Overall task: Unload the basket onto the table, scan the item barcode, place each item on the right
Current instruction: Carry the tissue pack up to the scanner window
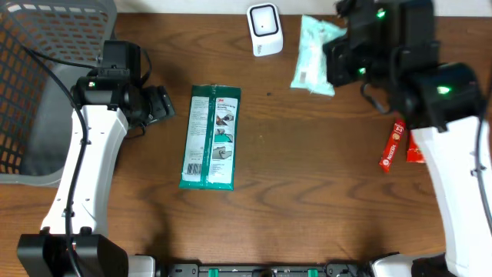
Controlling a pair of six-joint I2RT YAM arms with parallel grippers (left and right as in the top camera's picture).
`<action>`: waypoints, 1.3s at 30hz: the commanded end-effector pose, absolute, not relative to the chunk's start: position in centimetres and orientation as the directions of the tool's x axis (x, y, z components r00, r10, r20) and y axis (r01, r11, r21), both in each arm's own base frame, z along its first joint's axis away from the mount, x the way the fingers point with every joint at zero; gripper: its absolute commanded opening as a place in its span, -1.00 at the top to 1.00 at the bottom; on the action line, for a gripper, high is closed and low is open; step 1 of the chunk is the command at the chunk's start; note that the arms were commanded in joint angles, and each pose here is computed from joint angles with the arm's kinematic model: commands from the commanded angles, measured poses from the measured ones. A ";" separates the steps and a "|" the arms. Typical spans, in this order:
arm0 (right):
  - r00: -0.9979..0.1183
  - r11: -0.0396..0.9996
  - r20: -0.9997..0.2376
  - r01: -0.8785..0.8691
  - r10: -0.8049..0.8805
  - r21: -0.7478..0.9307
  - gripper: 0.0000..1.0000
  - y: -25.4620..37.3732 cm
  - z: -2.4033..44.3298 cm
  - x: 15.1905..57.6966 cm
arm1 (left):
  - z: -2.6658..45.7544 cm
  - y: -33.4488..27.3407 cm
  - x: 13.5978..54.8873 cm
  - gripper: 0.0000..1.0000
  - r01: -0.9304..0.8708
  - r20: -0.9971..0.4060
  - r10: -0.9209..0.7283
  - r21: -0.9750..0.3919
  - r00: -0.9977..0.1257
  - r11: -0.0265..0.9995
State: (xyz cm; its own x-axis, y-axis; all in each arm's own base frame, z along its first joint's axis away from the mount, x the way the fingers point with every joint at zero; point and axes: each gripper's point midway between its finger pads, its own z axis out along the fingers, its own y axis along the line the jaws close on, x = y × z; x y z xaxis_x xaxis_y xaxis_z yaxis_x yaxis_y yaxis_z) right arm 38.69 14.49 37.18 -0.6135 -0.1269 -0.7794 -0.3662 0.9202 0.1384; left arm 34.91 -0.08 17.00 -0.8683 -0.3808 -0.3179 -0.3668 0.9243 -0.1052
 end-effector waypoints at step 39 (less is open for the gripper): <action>-0.258 0.395 -0.380 -0.008 -0.888 -0.918 0.97 27.4 18.3 62.7 | 16.4 0.1 34.7 -0.71 -0.374 -0.300 -0.385 -0.096 -0.873 0.922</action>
State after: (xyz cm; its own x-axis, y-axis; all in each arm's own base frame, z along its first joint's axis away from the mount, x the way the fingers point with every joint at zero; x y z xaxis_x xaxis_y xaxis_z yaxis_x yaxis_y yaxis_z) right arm 62.87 26.45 19.74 -0.2484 -0.8182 -0.5185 -0.0179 0.5390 -0.8421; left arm 34.93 -0.08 16.99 -0.8683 -0.3808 -0.3179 -0.3668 0.9243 -0.1052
